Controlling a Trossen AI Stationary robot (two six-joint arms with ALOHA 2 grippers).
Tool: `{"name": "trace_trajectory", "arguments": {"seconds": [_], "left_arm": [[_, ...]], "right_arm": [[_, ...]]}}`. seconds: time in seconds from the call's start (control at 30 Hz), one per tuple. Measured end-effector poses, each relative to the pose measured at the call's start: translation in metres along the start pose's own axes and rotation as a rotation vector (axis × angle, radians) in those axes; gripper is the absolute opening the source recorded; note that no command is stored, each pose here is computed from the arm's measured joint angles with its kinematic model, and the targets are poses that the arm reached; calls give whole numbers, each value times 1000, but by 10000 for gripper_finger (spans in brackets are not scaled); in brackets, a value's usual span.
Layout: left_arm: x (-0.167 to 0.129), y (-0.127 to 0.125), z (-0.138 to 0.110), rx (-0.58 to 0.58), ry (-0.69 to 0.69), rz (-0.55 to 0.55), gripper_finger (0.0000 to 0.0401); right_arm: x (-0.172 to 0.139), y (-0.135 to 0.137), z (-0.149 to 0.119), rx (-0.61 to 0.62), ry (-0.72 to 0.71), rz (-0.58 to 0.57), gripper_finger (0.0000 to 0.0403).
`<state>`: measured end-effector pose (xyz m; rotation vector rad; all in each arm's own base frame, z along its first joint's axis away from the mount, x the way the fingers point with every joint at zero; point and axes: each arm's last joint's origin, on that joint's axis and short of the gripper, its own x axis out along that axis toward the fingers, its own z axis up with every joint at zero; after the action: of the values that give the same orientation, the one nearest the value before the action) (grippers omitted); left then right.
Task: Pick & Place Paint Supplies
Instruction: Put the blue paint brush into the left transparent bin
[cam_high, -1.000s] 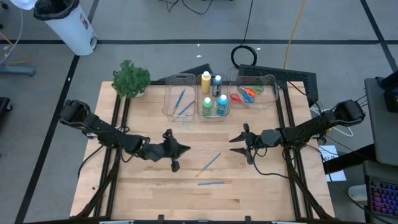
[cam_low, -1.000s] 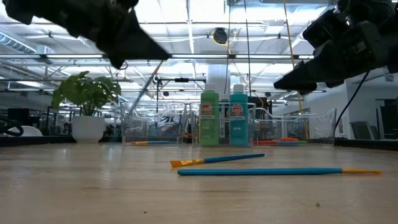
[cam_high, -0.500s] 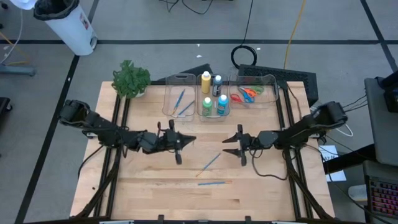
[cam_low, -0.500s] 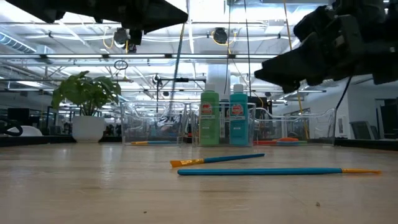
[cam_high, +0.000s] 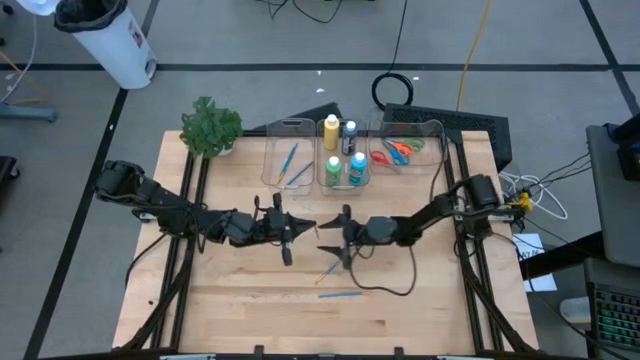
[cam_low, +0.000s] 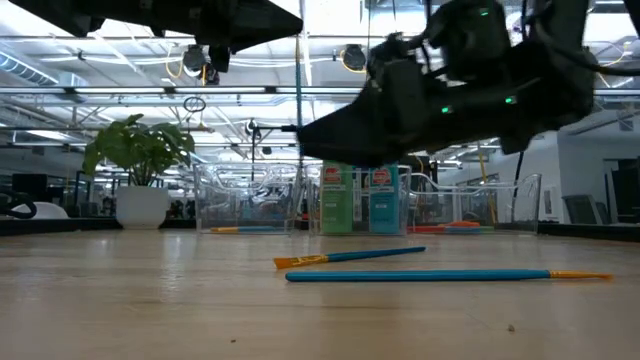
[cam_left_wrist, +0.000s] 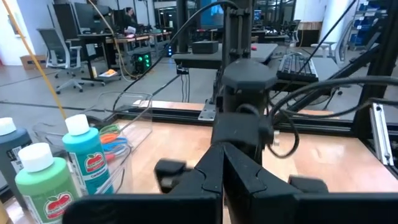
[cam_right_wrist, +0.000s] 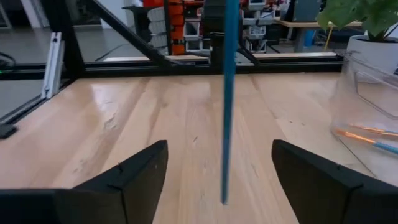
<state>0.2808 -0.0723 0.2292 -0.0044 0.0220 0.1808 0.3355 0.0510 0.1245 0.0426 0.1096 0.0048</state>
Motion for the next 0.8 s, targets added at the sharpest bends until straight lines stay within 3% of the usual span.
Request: {"name": "trace_trajectory", "arguments": {"seconds": [0.27,0.5,0.8], "left_arm": [[-1,-1,-1,12,5,-5,0],[-1,-1,0,12,4,-4,0],[-1,-1,0,12,4,-4,0]], "right_arm": [[20,-3,-3,17,-12,-19,265],[20,-7,5,33,-92,-22,168],[20,-7,-8,-4,43,-25,24]]}}
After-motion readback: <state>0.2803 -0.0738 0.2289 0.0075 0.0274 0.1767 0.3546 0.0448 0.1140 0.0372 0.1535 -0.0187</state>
